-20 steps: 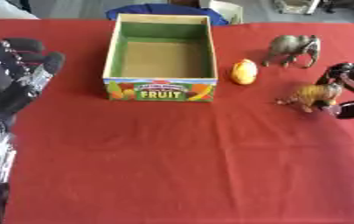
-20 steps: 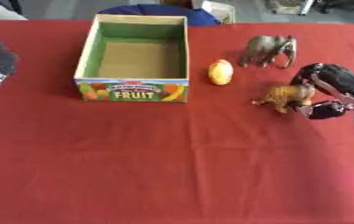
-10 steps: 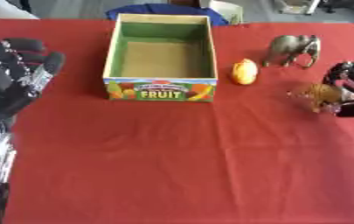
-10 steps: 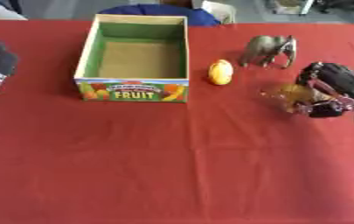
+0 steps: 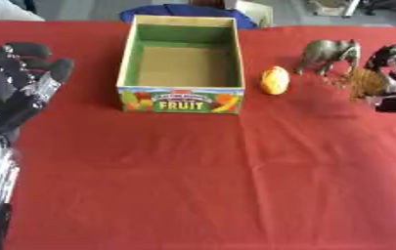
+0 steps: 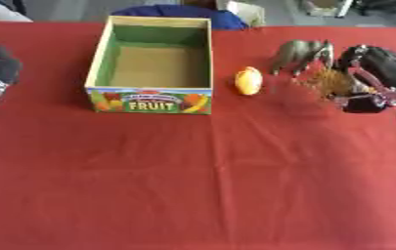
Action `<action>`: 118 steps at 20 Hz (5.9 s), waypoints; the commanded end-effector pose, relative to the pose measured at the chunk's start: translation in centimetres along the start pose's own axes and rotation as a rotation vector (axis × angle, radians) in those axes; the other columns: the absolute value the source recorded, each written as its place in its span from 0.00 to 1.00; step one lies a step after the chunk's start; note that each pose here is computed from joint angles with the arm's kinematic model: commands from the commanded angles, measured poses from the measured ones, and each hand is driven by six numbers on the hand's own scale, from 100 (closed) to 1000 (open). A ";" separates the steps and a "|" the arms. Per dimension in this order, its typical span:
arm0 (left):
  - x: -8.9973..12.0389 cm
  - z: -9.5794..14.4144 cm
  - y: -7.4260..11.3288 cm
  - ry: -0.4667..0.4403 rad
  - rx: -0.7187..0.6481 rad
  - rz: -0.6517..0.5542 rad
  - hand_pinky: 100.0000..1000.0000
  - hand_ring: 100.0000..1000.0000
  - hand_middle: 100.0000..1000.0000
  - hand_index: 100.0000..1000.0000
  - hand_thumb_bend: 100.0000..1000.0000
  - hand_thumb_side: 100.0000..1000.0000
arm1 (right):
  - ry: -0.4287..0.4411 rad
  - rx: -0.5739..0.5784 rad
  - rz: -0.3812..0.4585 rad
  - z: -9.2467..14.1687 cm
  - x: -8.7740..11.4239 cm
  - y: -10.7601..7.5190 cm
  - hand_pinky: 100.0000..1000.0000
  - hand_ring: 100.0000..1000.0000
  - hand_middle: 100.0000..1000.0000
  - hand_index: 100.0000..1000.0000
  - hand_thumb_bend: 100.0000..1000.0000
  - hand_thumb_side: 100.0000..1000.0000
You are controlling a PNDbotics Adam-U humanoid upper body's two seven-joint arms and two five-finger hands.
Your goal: Pick up objects on the table and place them in the box.
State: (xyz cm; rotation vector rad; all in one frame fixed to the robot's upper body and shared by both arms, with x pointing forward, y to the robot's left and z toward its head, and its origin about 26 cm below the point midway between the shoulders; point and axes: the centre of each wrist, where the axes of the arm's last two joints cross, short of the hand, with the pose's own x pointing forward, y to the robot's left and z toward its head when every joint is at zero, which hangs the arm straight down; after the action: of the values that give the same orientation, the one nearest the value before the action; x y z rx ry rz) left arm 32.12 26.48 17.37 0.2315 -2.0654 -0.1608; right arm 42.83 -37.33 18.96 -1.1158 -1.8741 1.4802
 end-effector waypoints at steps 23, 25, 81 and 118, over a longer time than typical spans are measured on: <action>3.7 -2.3 -2.0 -0.146 -0.112 0.052 0.52 0.55 0.53 0.60 0.71 0.34 | -0.144 -0.165 0.001 -12.6 4.6 -7.7 0.64 0.64 0.25 0.39 0.00 0.00; 4.0 -2.6 -2.3 -0.160 -0.126 0.059 0.52 0.55 0.53 0.60 0.71 0.34 | -0.146 -0.168 0.001 -13.2 5.0 -7.6 0.65 0.65 0.26 0.40 0.00 0.00; 4.6 -2.8 -2.9 -0.181 -0.176 0.063 0.52 0.55 0.52 0.60 0.71 0.34 | 0.147 0.105 -0.009 0.7 -3.7 -11.8 0.81 0.88 0.76 0.82 0.42 0.20; 4.7 -2.8 -3.1 -0.183 -0.184 0.072 0.51 0.55 0.52 0.60 0.71 0.34 | 0.384 -0.023 0.106 -0.2 -5.9 -3.7 0.71 0.72 0.33 0.47 0.00 0.00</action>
State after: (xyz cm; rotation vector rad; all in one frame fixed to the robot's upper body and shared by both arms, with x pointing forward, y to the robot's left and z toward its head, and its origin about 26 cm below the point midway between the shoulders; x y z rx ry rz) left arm 32.85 22.13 21.20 0.0171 -2.1924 -0.3243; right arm 45.37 -41.96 20.69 -1.3377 -1.5576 1.2047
